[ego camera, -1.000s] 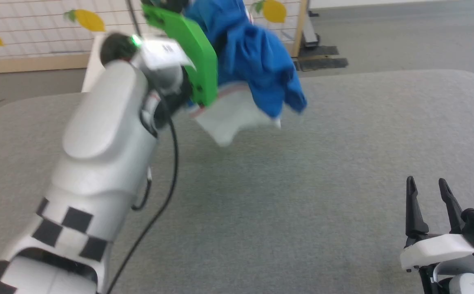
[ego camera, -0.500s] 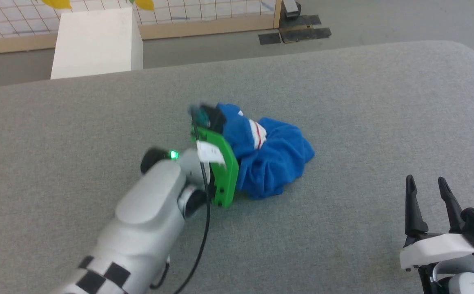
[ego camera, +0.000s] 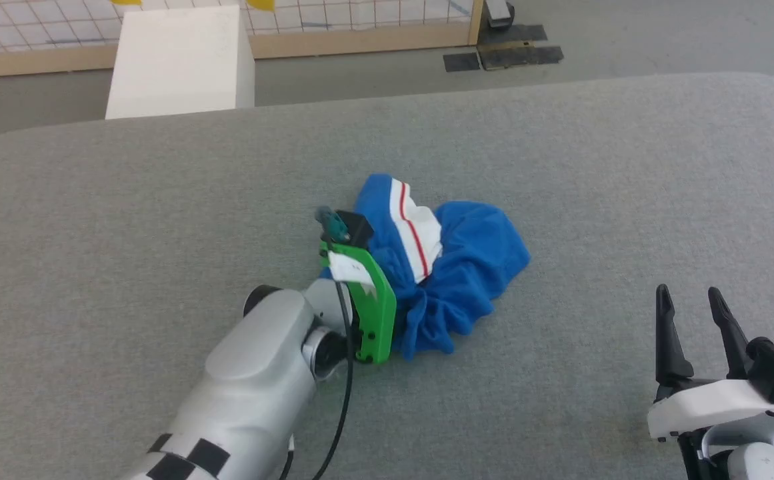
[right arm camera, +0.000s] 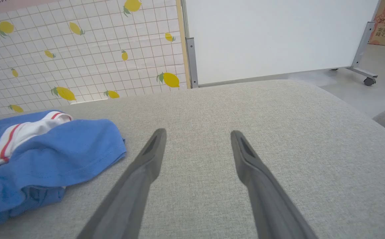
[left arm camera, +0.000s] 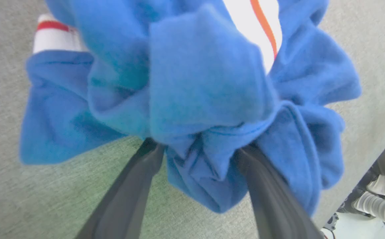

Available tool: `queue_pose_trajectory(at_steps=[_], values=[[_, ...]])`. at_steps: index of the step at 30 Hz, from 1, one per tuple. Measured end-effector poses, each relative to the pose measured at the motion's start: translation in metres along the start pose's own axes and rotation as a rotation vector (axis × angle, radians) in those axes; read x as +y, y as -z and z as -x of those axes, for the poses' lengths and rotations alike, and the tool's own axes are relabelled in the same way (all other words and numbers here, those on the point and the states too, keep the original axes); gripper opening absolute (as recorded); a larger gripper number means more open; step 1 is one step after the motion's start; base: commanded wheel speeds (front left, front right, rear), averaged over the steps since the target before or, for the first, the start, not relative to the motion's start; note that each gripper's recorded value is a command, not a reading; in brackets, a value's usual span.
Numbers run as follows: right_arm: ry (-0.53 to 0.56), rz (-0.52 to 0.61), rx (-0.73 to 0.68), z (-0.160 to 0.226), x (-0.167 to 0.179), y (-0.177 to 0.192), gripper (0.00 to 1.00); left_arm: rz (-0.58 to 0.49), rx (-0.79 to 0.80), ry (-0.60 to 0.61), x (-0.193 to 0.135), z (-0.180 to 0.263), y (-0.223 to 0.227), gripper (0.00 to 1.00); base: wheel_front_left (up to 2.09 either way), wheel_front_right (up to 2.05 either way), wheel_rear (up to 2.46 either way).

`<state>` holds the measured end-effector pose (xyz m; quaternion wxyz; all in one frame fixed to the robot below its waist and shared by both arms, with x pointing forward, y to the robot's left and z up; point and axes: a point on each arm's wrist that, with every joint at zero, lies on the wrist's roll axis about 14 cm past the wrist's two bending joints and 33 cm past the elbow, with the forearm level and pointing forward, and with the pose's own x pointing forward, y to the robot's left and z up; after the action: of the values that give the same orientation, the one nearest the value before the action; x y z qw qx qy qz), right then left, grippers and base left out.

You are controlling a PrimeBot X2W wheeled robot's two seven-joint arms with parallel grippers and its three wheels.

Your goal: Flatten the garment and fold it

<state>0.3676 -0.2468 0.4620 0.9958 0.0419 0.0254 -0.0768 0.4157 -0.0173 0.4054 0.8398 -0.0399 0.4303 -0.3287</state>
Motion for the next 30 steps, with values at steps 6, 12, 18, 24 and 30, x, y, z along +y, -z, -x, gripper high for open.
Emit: queue_pose_trajectory(at_steps=[6, 12, 18, 24, 30], values=[[-0.028, -0.014, -0.022, -0.002, 0.01, -0.007, 1.0, 0.1, -0.193, 0.025, 0.001, 0.031, -0.057, 1.0, 0.0, 0.0, 0.0], [-0.067, -0.021, -0.042, -0.007, 0.023, -0.013, 1.0, 0.198, -0.57, -0.028, 0.036, 0.106, -0.139, 1.0, 0.0, 0.0, 0.0], [-0.086, -0.021, -0.037, -0.012, 0.031, -0.011, 1.0, 0.168, -0.969, -0.185, 0.082, 0.187, -0.181, 1.0, 0.0, 0.0, 0.0], [-0.099, -0.022, -0.037, -0.015, 0.036, -0.011, 1.0, 0.054, -1.224, -0.409, 0.115, 0.243, -0.164, 1.0, 0.0, 0.0, 0.0], [-0.108, -0.024, -0.056, -0.013, 0.039, -0.017, 1.0, -0.014, -1.216, -0.545, 0.127, 0.251, -0.12, 1.0, 0.0, 0.0, 0.0]])
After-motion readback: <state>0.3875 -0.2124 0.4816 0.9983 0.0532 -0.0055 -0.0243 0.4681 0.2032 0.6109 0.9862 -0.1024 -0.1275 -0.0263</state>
